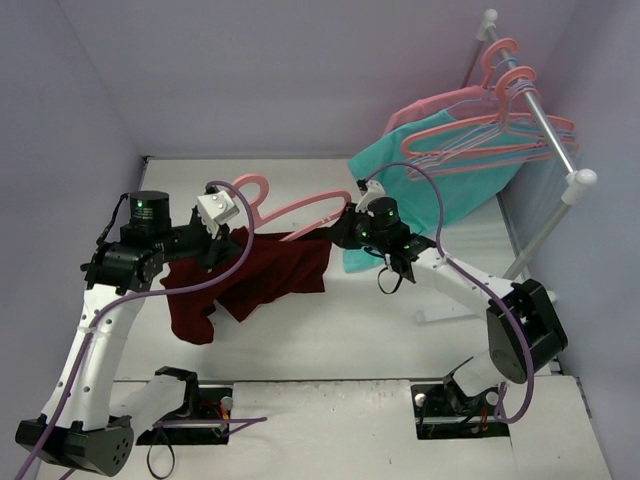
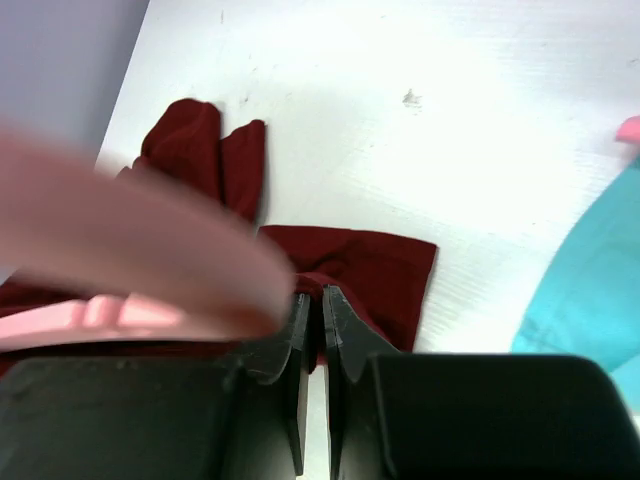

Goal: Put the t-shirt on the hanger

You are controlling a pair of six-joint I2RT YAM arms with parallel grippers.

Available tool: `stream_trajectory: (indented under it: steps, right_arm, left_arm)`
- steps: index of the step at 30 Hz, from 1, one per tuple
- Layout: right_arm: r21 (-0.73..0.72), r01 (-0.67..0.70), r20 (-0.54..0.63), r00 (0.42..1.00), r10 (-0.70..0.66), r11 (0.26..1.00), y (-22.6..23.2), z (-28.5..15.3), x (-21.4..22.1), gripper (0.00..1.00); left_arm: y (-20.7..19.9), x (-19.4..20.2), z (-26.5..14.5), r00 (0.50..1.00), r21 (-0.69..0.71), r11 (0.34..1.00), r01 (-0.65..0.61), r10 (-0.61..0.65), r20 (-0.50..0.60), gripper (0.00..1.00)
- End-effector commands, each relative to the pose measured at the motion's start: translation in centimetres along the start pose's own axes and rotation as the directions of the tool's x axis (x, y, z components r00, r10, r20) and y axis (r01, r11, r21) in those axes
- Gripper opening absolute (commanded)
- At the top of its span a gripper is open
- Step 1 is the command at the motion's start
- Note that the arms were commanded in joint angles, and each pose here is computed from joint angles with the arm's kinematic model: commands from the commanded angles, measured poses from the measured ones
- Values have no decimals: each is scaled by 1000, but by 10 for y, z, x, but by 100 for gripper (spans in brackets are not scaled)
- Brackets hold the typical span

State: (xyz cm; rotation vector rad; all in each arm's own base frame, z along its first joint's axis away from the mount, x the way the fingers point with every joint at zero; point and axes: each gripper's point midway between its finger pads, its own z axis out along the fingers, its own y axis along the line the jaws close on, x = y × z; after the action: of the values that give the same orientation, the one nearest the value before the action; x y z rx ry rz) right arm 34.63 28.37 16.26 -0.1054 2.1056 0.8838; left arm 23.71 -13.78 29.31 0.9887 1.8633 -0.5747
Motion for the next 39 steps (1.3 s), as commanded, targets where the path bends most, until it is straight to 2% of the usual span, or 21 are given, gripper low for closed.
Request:
stream_trajectory:
  steps: [1, 10, 14, 18, 21, 24, 26, 31, 39]
  right_arm:
    - [90, 39, 111, 993, -49, 995, -27, -15, -47, 0]
    - [233, 142, 166, 969, -184, 962, -62, -48, -109, 0]
    - [262, 188, 194, 951, -243, 947, -64, -60, -134, 0]
    - [294, 235, 198, 933, -300, 926, -65, -69, -151, 0]
    - [307, 264, 191, 924, -331, 914, -63, -74, -158, 0]
    - [311, 276, 185, 921, -343, 909, -62, -77, -159, 0]
    - [306, 289, 188, 916, -355, 907, -58, -80, -161, 0]
    - [283, 305, 213, 904, -369, 909, -45, -87, -172, 0]
    - [205, 382, 302, 851, -429, 901, 12, -108, -206, 0]
  left_arm:
    - [-11, -30, -10, 986, 32, 992, -120, 115, 123, 0]
    - [-7, -8, -5, 987, 18, 988, -156, 155, 48, 0]
    - [-5, -4, -2, 986, 22, 986, -163, 163, 27, 0]
    - [5, 1, 0, 985, -17, 985, -172, 171, -24, 0]
    - [23, 10, -1, 983, -99, 981, -164, 154, -103, 0]
    - [27, 17, 1, 974, -113, 978, -178, 158, -162, 0]
    - [31, 22, 6, 963, -119, 975, -189, 161, -215, 0]
    - [28, 19, 16, 958, -88, 977, -196, 171, -231, 0]
    - [31, 5, 22, 939, -88, 965, -246, 215, -267, 0]
